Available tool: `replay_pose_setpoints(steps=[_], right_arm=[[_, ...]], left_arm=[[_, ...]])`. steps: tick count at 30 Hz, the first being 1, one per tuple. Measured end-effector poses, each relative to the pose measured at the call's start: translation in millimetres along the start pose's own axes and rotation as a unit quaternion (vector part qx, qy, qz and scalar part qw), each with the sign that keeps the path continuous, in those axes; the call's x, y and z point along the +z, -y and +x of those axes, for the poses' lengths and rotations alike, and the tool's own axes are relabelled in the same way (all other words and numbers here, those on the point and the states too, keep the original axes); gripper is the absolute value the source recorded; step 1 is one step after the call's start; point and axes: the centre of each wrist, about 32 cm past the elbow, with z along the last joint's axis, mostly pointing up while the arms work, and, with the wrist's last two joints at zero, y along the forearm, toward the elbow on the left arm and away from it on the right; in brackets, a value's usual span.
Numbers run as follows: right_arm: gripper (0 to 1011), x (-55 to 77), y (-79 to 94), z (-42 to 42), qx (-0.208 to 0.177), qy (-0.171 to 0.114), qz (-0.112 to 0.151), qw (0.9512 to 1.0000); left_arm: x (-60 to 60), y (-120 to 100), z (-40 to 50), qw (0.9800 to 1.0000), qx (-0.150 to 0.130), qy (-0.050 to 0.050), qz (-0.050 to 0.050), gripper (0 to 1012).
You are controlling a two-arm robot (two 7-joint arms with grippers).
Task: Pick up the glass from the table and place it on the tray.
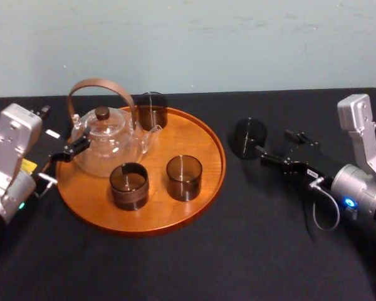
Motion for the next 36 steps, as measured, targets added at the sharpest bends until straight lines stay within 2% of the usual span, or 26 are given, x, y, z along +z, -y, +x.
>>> replay_pose_setpoints(steps=[17, 36], right_arm=[[1002, -1.7, -18.9, 8.4, -0.004, -0.004, -0.016, 0.9999], [1002, -1.1, -49.3, 17.6, 0.002, 0.0, -0.023, 0.9997]], left_arm=[[0.0, 0, 0.0, 1.0, 0.0, 0.0, 0.0, 1001], [0.0, 0, 0.0, 1.0, 0.0, 0.0, 0.0, 1001]])
